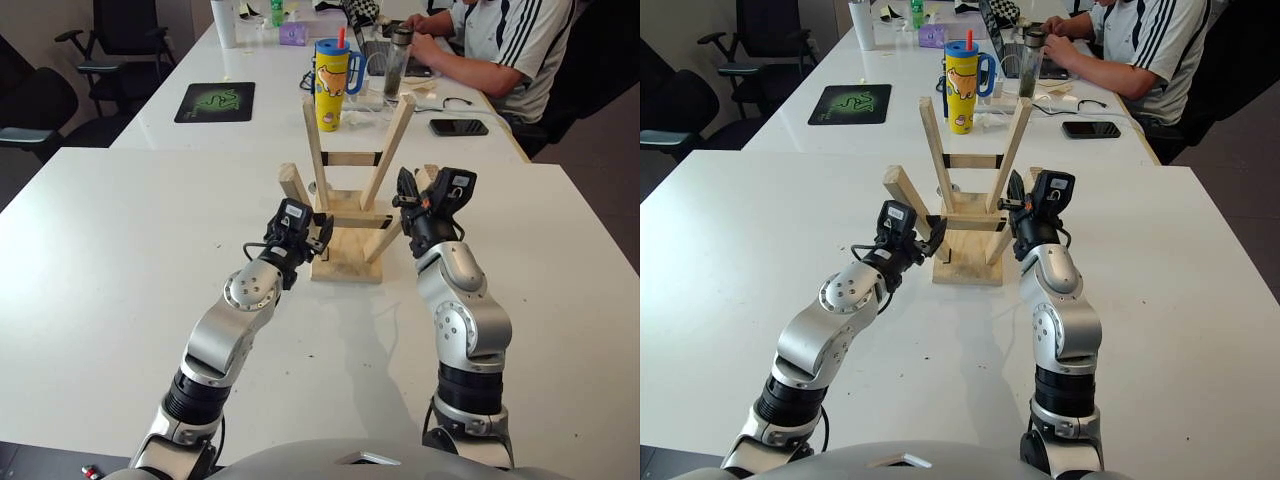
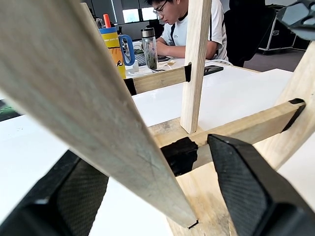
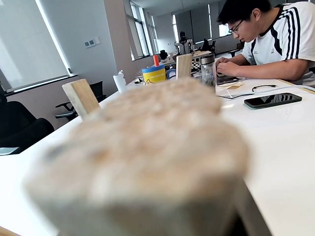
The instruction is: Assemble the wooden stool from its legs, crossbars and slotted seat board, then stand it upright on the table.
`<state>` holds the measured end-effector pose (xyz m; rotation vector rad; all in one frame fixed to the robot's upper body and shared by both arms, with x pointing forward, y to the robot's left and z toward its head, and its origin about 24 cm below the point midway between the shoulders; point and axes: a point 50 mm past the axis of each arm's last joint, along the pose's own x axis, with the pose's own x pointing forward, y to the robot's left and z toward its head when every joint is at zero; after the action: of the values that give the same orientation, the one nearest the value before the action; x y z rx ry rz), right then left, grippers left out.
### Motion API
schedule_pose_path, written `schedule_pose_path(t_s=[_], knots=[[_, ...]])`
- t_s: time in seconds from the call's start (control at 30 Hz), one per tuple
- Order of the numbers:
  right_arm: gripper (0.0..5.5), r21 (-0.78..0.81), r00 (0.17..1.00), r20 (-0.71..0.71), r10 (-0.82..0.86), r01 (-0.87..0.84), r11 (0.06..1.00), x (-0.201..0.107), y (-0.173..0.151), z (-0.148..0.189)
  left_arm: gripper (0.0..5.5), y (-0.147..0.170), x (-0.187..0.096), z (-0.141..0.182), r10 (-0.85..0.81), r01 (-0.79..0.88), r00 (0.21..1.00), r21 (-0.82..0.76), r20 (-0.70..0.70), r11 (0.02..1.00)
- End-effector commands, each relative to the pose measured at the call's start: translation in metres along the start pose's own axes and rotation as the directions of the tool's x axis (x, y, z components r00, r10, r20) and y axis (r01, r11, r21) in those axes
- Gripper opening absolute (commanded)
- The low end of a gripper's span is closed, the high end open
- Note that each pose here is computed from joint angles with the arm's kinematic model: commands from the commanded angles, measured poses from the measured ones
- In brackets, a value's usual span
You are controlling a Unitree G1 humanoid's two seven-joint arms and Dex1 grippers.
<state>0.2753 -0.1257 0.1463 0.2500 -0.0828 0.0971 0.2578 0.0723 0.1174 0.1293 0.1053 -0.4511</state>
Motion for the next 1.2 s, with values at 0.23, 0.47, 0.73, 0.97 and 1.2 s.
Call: schedule_pose_path(t_s=[0.23, 0.47, 0.73, 0.97, 1.2], knots=[[1.03, -0.035, 0.992, -0.126, 0.031, -0.036, 0.999, 0.000, 0.007, -0.015, 3.35, -0.014, -0.007, -0.053, -0.115, 0.110, 0.950, -0.032, -0.292, 0.993], [1.03, -0.088, 0.995, -0.072, 0.063, -0.069, 0.994, 0.002, 0.013, -0.003, 3.35, -0.013, -0.012, -0.051, -0.143, 0.086, 0.945, -0.196, -0.295, 0.977], [1.03, -0.090, 0.996, -0.061, 0.060, -0.066, 0.994, 0.003, 0.011, -0.001, 3.35, -0.004, -0.011, -0.035, -0.084, 0.040, 0.967, -0.181, -0.240, 0.983], [1.36, -0.071, 0.998, -0.041, 0.050, -0.053, 0.996, 0.007, 0.005, 0.005, 3.38, 0.013, -0.019, -0.012, -0.098, 0.065, 0.987, -0.248, -0.125, 0.966], [1.87, -0.074, 0.999, -0.008, 0.039, -0.039, 0.996, 0.008, 0.003, 0.013, 3.38, 0.033, -0.033, -0.005, -0.121, 0.097, 0.990, -0.264, -0.073, 0.959]])
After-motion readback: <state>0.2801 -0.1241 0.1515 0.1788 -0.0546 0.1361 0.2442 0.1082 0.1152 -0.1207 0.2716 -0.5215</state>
